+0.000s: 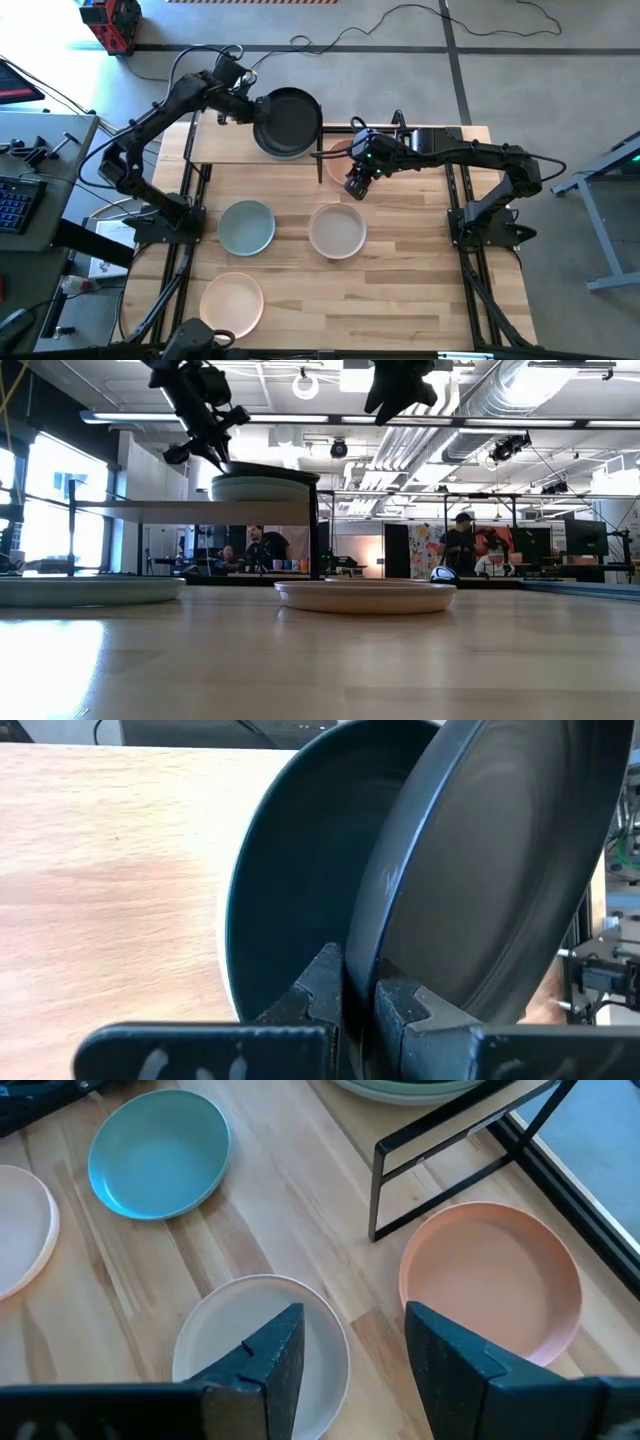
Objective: Place and stack plates onto a shelf
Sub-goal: Stack the black plate on top of the dark blue plate on the shelf
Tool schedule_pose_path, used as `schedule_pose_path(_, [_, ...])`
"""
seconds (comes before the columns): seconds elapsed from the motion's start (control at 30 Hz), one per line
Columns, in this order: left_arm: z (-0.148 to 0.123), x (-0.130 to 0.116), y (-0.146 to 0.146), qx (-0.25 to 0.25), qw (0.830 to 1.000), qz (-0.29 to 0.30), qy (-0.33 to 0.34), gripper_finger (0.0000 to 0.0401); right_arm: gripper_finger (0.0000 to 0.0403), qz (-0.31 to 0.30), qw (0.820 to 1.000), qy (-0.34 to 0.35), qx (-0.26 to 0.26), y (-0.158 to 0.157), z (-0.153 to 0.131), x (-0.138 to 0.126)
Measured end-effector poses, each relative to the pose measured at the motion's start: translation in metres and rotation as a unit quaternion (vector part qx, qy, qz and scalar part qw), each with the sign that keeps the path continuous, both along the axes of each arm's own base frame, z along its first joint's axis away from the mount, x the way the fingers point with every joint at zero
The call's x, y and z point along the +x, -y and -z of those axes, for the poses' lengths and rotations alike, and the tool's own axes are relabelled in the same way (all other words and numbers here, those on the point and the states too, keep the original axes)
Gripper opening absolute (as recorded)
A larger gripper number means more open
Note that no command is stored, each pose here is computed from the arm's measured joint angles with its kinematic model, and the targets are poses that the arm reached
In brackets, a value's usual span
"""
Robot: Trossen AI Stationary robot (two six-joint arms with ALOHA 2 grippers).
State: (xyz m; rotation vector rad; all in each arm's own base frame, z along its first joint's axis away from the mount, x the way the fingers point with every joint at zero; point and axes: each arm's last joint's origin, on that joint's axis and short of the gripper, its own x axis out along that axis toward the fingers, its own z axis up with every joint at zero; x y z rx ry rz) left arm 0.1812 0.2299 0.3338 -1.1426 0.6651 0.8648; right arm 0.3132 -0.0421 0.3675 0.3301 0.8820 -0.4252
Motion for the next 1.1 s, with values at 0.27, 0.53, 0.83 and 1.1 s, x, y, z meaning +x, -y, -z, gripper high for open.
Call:
schedule_pose_path(0.27, [0.0014, -0.0039, 0.0041, -0.018, 1.000, -0.014, -0.022, 0.0008, 0.0154, -0.020, 1.000, -0.004, -0.009, -0.0002, 0.0000, 0.0000])
schedule_pose_path(0.53, [0.0026, -0.0072, 0.0017, -0.023, 0.999, -0.027, -0.027, 0.0008, 0.0154, -0.030, 0.999, -0.007, -0.015, -0.0003, 0.0002, 0.0001])
schedule_pose_path(0.83, [0.0028, -0.0072, 0.0020, -0.019, 0.999, -0.020, -0.032, 0.0034, 0.0154, -0.028, 0.999, -0.007, -0.014, 0.0011, 0.0002, -0.0001])
schedule_pose_path(1.1, [0.0028, -0.0073, 0.0020, -0.017, 0.999, -0.022, -0.034, 0.0075, 0.0154, -0.026, 1.000, -0.007, -0.013, 0.0011, 0.0002, -0.0001])
